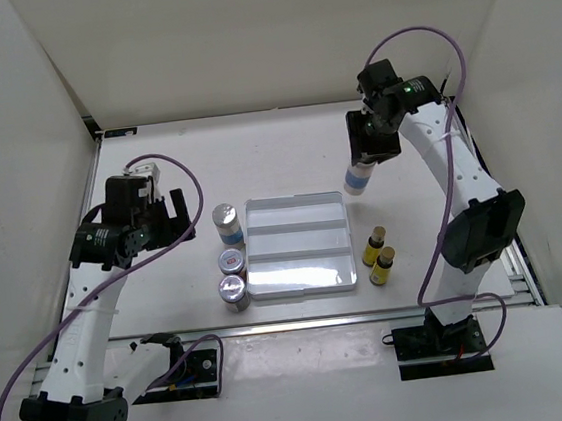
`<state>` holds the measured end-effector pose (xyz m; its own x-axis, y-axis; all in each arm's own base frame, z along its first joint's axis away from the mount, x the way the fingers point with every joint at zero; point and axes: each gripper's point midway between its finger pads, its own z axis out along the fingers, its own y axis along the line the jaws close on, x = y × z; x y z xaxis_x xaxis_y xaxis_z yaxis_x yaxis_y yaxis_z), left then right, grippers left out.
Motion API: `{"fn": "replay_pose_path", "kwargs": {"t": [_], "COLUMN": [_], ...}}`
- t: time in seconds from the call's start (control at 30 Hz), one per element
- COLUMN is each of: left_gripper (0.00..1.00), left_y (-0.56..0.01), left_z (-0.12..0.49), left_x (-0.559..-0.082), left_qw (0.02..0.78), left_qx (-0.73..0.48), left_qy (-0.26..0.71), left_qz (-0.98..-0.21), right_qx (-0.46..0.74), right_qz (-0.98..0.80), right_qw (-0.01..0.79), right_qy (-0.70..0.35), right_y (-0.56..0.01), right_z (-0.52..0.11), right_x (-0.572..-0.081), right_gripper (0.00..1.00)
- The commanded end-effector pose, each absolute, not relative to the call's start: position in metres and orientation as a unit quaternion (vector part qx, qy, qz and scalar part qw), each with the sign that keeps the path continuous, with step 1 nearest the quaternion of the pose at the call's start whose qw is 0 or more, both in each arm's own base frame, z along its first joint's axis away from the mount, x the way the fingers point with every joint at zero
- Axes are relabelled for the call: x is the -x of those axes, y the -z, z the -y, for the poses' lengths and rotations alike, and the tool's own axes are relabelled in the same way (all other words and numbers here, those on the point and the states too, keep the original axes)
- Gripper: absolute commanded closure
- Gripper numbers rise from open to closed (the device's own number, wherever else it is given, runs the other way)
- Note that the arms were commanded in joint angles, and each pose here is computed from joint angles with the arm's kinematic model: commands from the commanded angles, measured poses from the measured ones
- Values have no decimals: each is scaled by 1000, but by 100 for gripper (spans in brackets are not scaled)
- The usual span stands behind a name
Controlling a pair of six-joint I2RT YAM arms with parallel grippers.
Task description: Organize the condiment bottles
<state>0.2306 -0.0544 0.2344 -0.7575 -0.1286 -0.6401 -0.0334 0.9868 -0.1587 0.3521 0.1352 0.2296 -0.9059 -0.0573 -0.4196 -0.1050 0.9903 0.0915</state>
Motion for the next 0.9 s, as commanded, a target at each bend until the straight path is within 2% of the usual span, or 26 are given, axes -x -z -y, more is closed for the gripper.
{"fn": "replay_pose_path", "kwargs": {"t": [0.0,0.37,0.67,0.87], "left_gripper": [0,0,0,0], "left_y": [-237,-243,-244,-246], "left_z": [57,57,56,57], "left_x": [-230,-236,-243,-246], "left_qw": [346,351,349,347], "left_qx": [40,42,39,86], "left_qy": [77,73,67,75], "left_qz": [-934,-932,-934,-931], "right_qx": [71,145,160,167], "right_qz": [-968,-958,-963,-961], "right_qw": [225,215,197,204], "right_qy": [-86,-122,-93,-82], "right_y": [-246,-230,-189,-179], "right_z": [-159,-220,-219,-217], "right_x": [-352,-347,-347,-352], "right_gripper": [77,79,80,80]}}
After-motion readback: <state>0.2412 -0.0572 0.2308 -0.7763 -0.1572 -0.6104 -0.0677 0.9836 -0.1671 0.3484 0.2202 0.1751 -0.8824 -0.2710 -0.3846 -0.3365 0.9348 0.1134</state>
